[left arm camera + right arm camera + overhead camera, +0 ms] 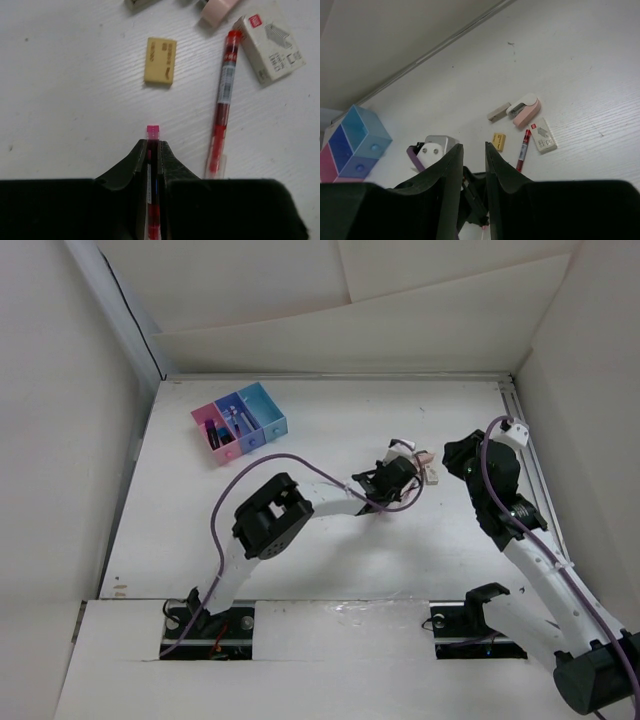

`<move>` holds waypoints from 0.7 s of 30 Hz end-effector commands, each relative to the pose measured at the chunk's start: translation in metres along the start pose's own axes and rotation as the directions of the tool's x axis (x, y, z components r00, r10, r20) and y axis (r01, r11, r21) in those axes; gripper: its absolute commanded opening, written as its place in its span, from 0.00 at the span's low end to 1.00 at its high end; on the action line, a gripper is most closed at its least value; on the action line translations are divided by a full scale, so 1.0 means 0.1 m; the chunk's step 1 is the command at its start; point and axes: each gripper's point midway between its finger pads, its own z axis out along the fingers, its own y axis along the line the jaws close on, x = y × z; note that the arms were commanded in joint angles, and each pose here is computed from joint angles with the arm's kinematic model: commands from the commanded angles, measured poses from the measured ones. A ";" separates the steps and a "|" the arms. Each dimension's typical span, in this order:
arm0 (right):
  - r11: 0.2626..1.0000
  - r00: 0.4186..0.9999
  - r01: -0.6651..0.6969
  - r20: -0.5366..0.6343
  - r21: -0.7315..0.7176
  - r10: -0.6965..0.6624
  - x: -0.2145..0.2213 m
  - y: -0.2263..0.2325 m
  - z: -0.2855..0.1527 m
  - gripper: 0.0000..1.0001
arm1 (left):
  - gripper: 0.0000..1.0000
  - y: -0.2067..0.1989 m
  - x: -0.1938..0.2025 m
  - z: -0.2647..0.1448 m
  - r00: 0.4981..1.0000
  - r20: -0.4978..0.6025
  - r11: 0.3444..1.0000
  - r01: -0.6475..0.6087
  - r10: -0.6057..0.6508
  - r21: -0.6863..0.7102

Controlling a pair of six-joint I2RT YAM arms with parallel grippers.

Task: Sort the stationery into containers
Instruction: Grab a piece of stationery with the left arm, then place the stationery into the container

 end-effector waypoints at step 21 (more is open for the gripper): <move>0.993 0.999 0.021 -0.031 -0.119 -0.025 0.11 0.26 0.04 0.30 | 0.00 3.77 -1.86 -1.14 0.641 0.385 0.675 0.735 -0.664 -0.059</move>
